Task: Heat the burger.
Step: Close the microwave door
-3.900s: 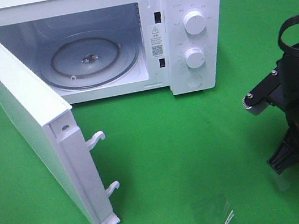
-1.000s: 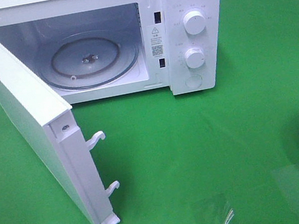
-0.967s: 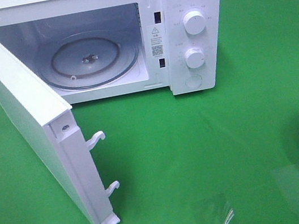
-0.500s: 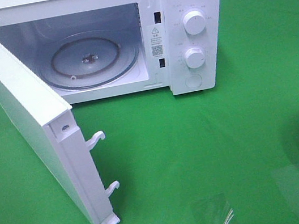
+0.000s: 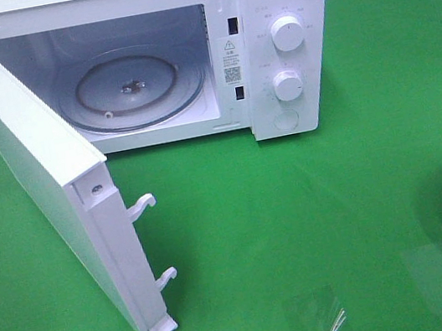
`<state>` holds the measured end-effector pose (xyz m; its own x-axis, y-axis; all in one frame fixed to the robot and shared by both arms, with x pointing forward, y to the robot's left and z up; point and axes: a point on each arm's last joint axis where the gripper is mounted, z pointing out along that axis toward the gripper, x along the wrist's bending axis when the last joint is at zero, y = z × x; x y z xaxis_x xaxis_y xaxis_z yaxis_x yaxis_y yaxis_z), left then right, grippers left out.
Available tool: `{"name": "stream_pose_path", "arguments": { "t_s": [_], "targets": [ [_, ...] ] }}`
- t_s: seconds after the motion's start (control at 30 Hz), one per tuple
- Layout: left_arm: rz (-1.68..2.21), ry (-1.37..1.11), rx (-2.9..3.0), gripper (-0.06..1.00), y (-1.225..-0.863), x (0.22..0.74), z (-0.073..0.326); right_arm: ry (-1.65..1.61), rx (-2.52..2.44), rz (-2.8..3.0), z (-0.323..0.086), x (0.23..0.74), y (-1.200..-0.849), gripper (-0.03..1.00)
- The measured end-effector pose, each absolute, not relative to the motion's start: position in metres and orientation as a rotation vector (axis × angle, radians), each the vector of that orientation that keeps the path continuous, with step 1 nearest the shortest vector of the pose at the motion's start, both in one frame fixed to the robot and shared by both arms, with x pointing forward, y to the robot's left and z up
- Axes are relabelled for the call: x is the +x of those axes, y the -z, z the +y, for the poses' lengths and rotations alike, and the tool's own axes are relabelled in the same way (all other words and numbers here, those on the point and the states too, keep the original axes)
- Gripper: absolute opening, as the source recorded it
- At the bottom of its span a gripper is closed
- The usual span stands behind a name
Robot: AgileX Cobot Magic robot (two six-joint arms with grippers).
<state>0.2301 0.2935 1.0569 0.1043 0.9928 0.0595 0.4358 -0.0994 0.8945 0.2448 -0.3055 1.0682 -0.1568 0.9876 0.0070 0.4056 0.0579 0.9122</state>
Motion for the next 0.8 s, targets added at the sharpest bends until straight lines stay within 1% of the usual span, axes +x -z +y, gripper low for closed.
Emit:
{"name": "stream_pose_path", "arguments": {
  "t_s": [0.13,0.3,0.8],
  "targets": [
    [1.425,-0.951,1.642,0.99,-1.057,0.230,0.293,-1.118,1.426,1.572,-0.304,0.239,-1.068,0.76],
    [1.425,-0.951,1.642,0.99,-1.057,0.230,0.293,-1.068,1.470,1.527,-0.304,0.238,-1.058,0.76],
    [1.425,-0.951,1.642,0.99,-1.057,0.230,0.293,-1.047,1.492,1.502,-0.304,0.238,-1.058,0.76]
  ]
}}
